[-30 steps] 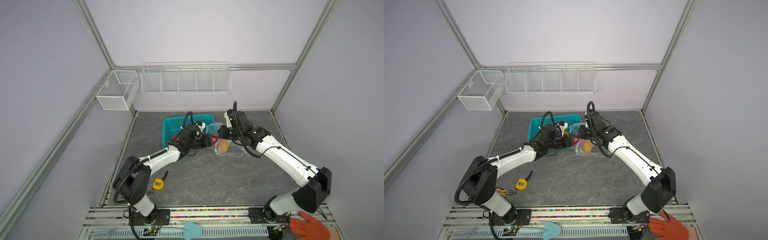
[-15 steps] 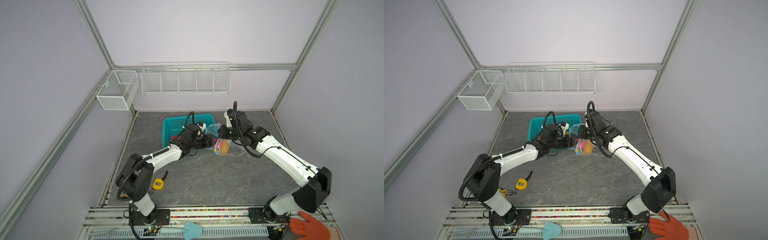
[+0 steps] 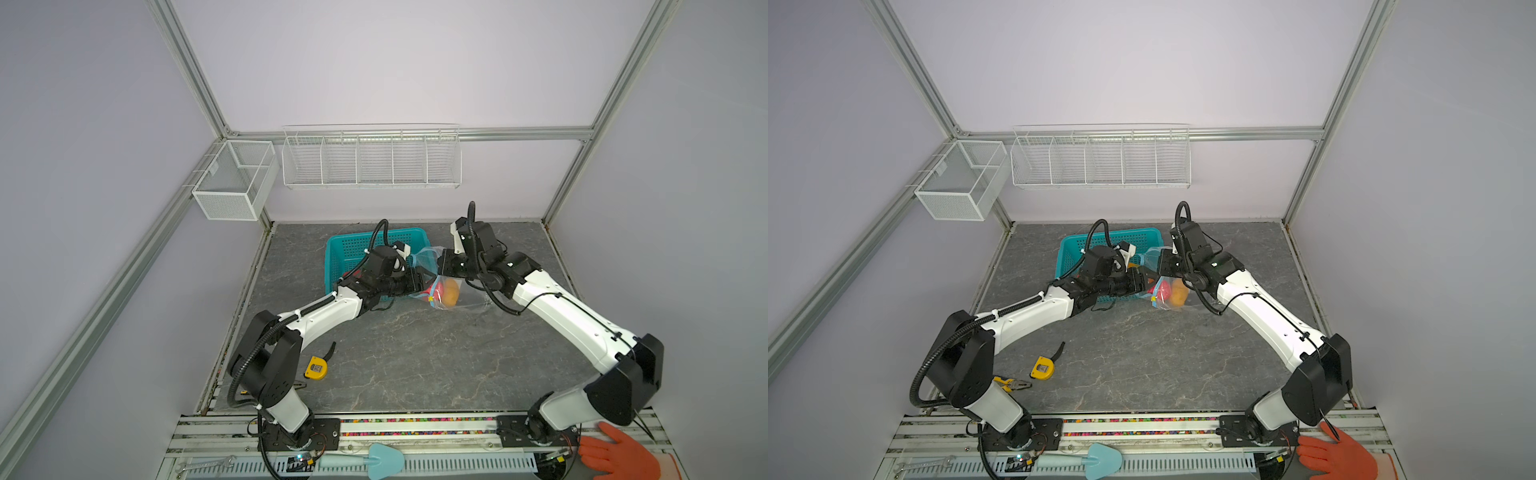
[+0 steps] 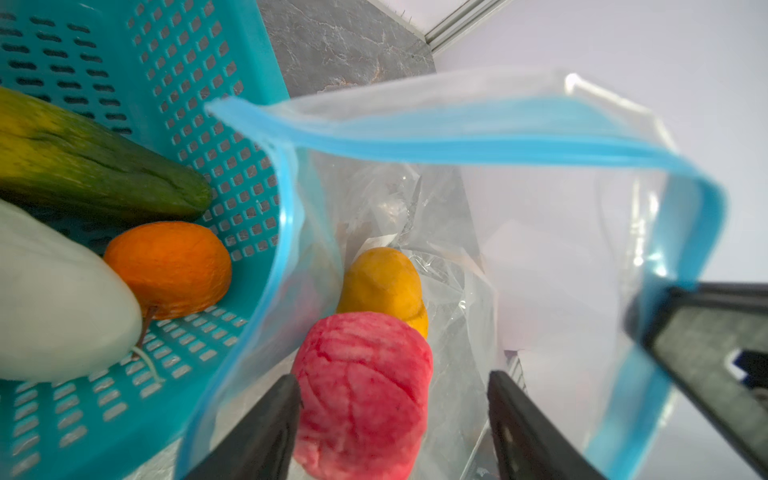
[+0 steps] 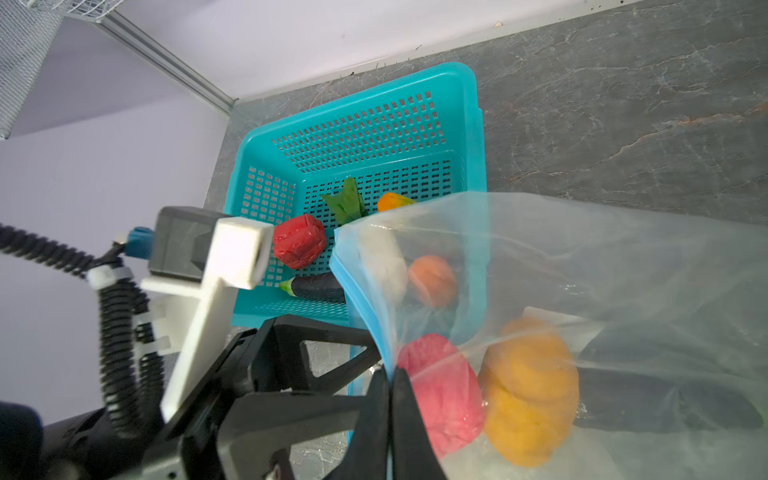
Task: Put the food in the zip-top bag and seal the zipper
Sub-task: 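Lower the cabbage ball into the bag and open the left gripper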
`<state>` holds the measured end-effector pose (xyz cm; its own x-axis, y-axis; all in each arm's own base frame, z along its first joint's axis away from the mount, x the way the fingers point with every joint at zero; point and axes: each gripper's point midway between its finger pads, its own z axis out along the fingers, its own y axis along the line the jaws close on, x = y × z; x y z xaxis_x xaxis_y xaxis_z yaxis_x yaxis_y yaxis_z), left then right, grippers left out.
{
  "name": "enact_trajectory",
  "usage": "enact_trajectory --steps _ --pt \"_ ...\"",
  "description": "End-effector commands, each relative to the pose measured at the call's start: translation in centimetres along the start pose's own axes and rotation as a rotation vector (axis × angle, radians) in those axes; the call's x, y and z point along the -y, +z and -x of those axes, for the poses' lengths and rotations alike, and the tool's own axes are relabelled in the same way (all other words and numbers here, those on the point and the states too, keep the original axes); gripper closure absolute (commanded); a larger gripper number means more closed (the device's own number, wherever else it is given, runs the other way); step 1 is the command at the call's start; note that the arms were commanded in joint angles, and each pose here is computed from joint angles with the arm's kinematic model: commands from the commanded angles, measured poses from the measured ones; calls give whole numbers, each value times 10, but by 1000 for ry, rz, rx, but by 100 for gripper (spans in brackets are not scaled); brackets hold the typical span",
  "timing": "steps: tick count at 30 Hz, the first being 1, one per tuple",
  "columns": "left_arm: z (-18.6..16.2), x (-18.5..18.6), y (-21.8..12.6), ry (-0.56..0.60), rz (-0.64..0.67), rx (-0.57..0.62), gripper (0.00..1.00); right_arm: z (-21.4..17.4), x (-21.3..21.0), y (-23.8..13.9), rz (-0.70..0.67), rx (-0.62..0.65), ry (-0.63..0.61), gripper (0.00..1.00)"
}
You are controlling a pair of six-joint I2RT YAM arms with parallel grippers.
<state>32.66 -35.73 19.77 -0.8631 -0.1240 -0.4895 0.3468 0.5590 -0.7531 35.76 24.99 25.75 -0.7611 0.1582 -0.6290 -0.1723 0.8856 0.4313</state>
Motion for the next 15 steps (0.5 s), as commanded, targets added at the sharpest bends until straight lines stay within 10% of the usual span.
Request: enact_trajectory --steps 1,15 --pt "8 14 -17 31 -5 49 34 16 -1 -13 4 61 -10 93" --pt "-15 -28 -13 -58 87 23 43 22 0 -25 28 95 -2 93"
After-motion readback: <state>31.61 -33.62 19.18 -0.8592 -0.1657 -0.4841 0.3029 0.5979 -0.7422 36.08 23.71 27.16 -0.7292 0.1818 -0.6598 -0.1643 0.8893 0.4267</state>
